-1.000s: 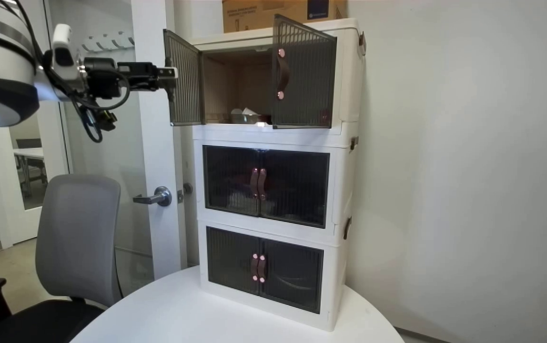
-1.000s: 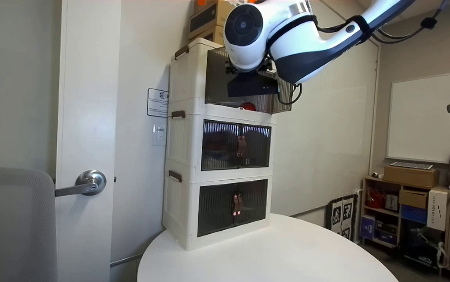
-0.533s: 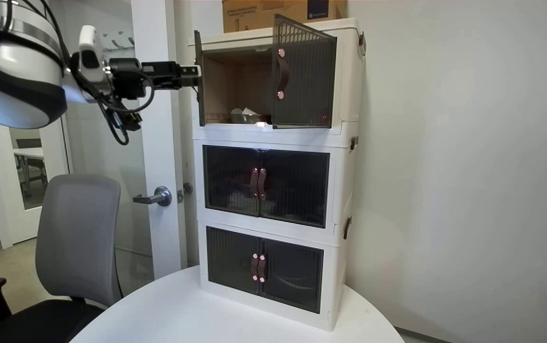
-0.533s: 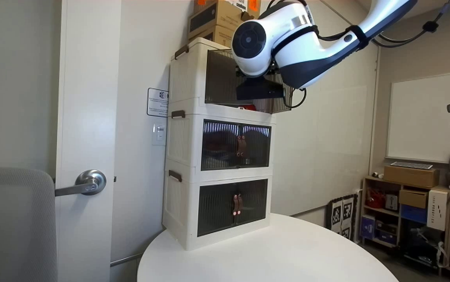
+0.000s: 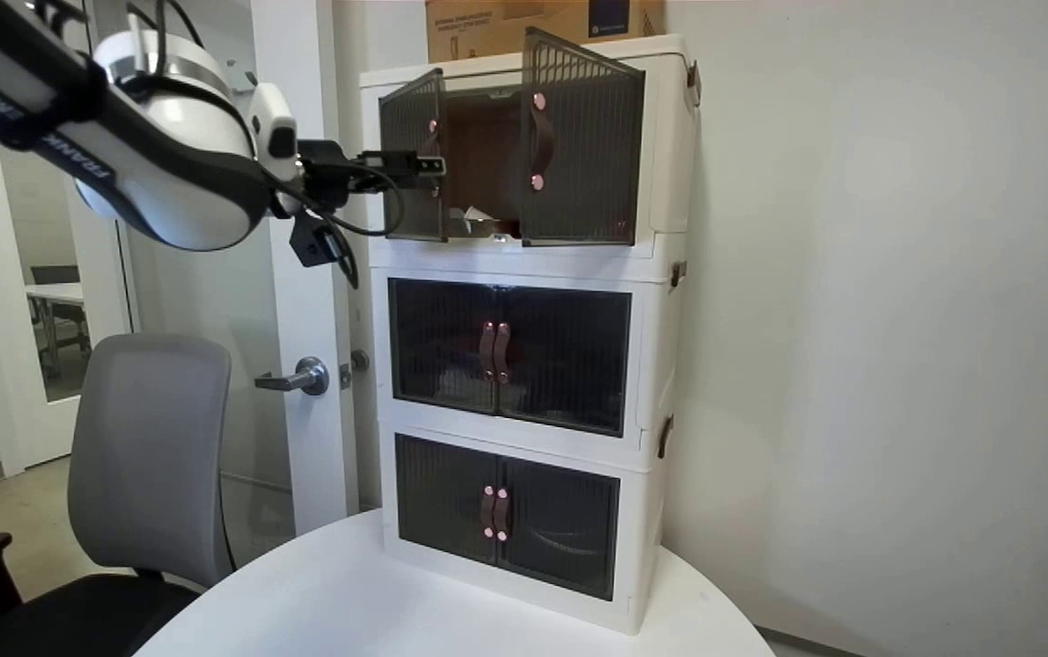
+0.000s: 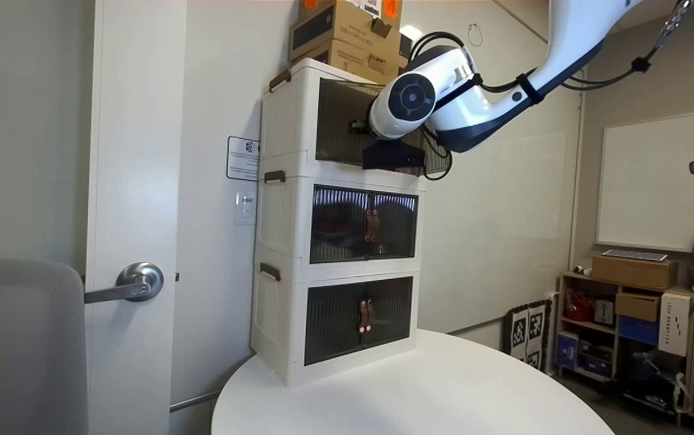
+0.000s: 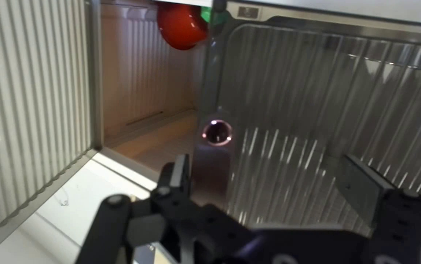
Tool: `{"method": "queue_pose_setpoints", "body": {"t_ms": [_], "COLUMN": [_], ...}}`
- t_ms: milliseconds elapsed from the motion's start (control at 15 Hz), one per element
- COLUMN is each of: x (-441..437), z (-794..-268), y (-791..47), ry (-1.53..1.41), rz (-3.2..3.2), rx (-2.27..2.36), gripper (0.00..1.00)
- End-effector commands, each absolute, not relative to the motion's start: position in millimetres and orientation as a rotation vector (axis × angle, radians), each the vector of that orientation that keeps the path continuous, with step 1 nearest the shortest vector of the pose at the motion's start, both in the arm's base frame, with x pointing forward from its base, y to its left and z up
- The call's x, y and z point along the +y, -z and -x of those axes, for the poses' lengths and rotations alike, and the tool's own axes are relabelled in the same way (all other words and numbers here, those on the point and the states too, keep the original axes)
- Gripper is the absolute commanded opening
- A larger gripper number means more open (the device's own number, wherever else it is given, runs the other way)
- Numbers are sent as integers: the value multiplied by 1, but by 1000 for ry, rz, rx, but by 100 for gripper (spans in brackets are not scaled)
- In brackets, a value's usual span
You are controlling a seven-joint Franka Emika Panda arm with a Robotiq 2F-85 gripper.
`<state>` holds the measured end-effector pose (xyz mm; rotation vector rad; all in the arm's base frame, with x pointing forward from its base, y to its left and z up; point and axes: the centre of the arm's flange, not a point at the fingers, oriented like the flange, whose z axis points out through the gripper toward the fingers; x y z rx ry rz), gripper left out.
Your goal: Close the top drawer
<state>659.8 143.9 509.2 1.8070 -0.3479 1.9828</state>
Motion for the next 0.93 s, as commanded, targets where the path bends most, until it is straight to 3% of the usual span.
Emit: {"method": "queue_pose_setpoints", "body": {"t_ms": [0, 867], "x": [136, 117], "z": [-712, -743], "y": [-515, -537], "ry": [-2108, -2212], "rz": [-1861, -1975], "rx": [-236, -113], "gripper": [100, 100]}}
